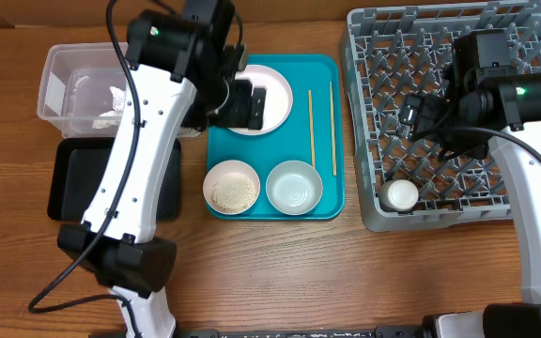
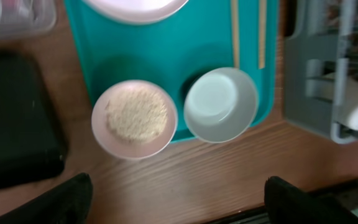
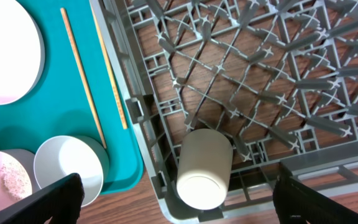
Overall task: Sort waste into correct bins and load items into the dishwasher
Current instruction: 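Grasp the rim of the pink rice bowl with the left gripper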
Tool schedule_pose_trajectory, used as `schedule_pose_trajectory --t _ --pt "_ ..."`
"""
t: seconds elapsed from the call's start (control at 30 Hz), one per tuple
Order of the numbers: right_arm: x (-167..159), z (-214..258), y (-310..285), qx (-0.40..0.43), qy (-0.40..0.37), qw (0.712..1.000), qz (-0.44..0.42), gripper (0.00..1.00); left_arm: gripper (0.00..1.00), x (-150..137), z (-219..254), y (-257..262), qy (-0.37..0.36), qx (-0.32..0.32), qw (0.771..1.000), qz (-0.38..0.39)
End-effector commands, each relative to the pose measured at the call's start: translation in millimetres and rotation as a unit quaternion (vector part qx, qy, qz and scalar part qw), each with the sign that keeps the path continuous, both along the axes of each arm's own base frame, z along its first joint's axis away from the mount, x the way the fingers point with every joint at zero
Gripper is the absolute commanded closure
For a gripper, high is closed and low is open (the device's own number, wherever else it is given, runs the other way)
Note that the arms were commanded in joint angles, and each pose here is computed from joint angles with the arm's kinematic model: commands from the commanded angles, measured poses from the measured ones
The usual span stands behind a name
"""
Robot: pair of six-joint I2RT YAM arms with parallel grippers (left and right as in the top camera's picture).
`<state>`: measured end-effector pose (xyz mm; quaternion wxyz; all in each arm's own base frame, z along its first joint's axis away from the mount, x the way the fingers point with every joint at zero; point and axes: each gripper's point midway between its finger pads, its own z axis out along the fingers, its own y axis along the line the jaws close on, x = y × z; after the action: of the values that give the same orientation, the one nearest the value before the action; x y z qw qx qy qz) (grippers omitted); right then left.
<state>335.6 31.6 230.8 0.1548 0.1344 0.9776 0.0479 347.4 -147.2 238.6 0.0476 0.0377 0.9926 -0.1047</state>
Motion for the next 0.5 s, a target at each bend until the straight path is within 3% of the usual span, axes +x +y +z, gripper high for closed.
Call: schedule_pose_trajectory --t 0.0,0.07,0.23,0.47 --pt "5 10 -1 -0.005 -0.02 1.0 0.001 0.01 0.13 -8 -50 8 0.058 0.055 0.996 0.05" --pt "6 10 -1 -0.005 -0.023 1.0 0.001 0.01 0.16 -6 -77 -1 0.063 0.054 0.995 0.053" --pt "9 12 0 -0.004 -0.03 1.0 0.001 0.01 0.36 -4 -133 -19 0.064 0.049 0.993 0.088" --pt "9 11 -1 -0.004 -0.03 1.0 0.001 0.01 0.52 -6 -163 -20 0.063 0.047 0.992 0.103"
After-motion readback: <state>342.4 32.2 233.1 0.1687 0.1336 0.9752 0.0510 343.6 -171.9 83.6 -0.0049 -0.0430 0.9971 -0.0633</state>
